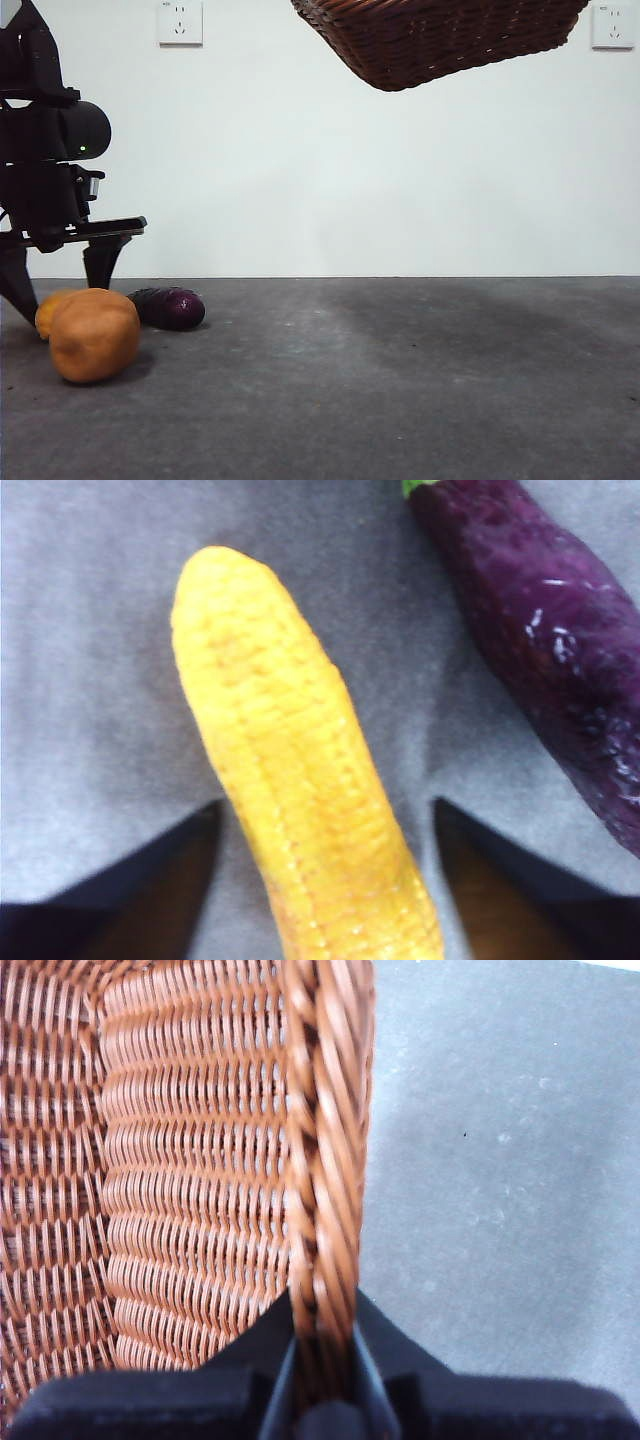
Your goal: Help me put the vegetables on the table into the basket
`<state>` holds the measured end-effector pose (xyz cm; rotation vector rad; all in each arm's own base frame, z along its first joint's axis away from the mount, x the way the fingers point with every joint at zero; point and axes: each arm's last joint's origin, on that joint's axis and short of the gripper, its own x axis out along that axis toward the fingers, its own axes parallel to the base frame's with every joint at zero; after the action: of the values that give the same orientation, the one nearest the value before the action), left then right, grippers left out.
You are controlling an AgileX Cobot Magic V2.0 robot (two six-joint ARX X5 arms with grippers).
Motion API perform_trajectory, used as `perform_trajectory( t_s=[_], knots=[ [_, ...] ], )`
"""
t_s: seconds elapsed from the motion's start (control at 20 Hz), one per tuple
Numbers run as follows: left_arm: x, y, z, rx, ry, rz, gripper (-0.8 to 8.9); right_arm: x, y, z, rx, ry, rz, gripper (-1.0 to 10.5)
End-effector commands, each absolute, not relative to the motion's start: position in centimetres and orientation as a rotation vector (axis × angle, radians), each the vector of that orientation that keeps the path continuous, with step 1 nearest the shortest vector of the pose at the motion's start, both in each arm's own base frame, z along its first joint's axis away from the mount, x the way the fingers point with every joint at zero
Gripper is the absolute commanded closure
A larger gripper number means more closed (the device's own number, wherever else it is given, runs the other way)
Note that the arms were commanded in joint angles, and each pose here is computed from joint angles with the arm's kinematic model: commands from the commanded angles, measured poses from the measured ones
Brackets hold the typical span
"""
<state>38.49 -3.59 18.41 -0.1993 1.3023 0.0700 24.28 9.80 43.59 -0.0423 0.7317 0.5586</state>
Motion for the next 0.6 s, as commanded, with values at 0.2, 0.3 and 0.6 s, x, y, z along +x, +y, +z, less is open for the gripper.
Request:
perform_trajectory(
  t_s=[0.2,0.3,0.6],
  knots=[
    [38.5,-3.7,17.9,-0.199,1.322,0.070,8.22,24.0,9.7,43.8,-0.039,0.721,0.568,9.6],
    [38.6,-3.5,17.9,-0.188,1.322,0.035,8.22,24.0,9.7,43.8,-0.038,0.722,0.567,9.6],
    [38.1,-3.1,19.9,-0.191,1.268,-0.031,8.21,23.9,9.7,43.8,-0.022,0.730,0.559,9.6]
  ],
)
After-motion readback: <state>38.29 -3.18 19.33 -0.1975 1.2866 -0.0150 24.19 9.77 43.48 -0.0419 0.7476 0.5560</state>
